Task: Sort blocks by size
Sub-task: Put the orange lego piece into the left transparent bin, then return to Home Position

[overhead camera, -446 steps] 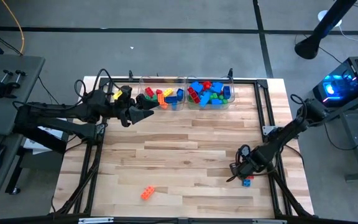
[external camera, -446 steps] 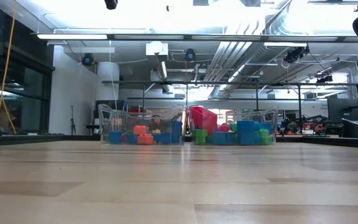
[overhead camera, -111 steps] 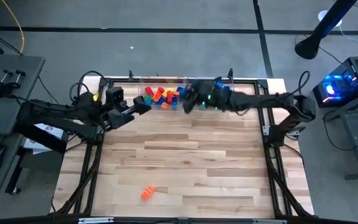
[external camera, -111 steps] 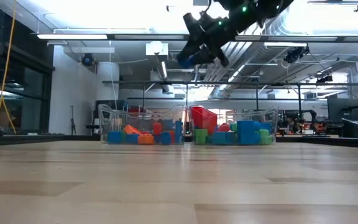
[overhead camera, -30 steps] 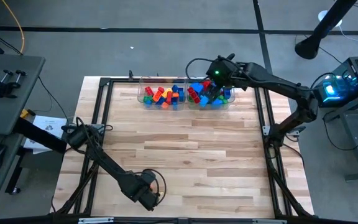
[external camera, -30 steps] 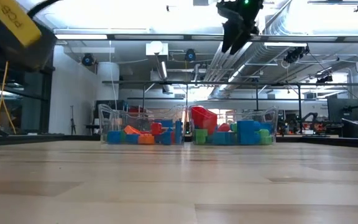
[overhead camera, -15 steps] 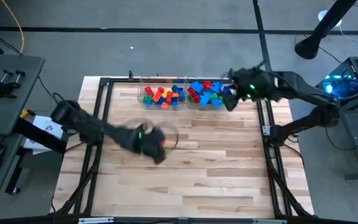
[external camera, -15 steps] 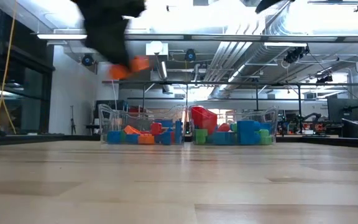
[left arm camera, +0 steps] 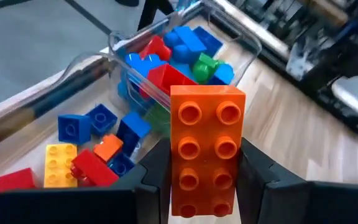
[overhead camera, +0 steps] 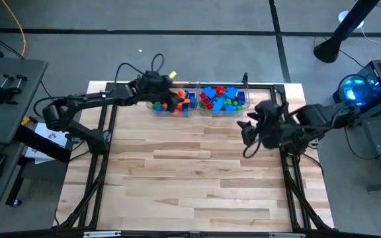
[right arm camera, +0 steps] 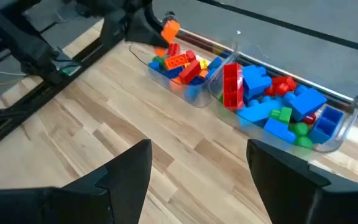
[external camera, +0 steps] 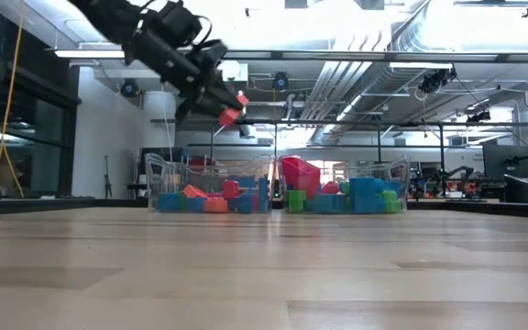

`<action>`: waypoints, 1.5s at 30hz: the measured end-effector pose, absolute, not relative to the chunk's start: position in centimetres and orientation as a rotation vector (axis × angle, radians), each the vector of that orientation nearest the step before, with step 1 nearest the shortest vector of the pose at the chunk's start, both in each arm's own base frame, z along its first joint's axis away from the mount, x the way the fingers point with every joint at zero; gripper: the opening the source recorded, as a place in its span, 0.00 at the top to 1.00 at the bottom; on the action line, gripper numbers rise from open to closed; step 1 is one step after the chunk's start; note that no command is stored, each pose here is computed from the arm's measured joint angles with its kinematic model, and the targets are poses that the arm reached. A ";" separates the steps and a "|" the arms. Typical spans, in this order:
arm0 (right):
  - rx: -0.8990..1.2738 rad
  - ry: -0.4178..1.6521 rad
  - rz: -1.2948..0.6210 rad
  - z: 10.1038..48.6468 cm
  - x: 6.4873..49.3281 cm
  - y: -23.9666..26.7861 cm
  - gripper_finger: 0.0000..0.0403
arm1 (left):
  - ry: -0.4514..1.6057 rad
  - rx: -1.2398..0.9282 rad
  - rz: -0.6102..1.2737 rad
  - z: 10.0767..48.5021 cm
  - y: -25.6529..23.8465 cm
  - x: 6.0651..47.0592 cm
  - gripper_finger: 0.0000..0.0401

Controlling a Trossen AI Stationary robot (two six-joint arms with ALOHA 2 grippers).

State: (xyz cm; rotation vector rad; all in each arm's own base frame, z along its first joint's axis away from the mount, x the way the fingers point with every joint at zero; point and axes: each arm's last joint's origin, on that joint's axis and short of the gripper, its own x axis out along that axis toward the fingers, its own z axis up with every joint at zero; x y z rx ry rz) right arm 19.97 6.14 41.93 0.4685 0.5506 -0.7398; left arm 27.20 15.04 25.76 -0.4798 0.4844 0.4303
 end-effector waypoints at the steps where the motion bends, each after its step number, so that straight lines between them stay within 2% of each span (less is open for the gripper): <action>1: 0.464 0.558 -0.750 41.7 20.1 6.5 0.36 | 0.466 -0.495 0.422 25.5 15.4 26.8 0.78; 4: 0.462 0.587 -0.783 41.0 20.3 7.0 0.36 | 0.407 -0.497 0.437 25.1 15.8 26.1 0.77; 6: 0.469 0.598 -0.808 40.7 20.2 7.1 0.36 | 0.384 -0.480 0.474 25.1 16.0 26.1 0.73; 11: 0.465 0.587 -0.829 40.7 20.2 7.0 0.36 | 0.356 -0.399 0.546 25.4 16.3 26.1 0.52; 15: 0.437 0.567 -0.840 40.7 20.1 6.9 0.36 | 0.305 -0.418 0.552 25.8 16.6 26.1 0.35; 18: 0.427 0.573 -0.842 40.7 20.0 6.9 0.36 | 0.292 -0.483 0.531 25.8 16.5 26.1 0.27; 20: 0.419 0.581 -0.846 40.7 20.0 6.9 0.36 | 0.267 -0.554 0.453 26.1 16.2 26.2 0.25; 23: 0.401 0.597 -0.852 40.6 19.8 6.8 0.36 | 0.234 -0.590 0.286 27.2 14.5 26.8 0.26; 28: 0.369 0.629 -0.865 40.5 19.5 6.6 0.36 | 0.079 -0.523 0.110 28.9 7.9 26.3 0.30; 33: 0.368 0.631 -0.867 40.5 19.4 6.6 0.36 | -0.170 -0.553 0.137 27.2 3.3 21.4 0.34; 40: 0.392 0.618 -0.869 40.5 19.6 6.5 0.36 | -0.315 -0.553 0.204 23.4 2.8 14.6 0.40; 43: 0.401 0.615 -0.864 40.5 19.6 6.6 0.36 | -0.367 -0.551 0.189 22.4 2.6 12.9 0.47; 45: 0.404 0.622 -0.858 40.5 19.6 6.6 0.36 | -0.389 -0.564 0.176 21.7 2.4 12.1 0.56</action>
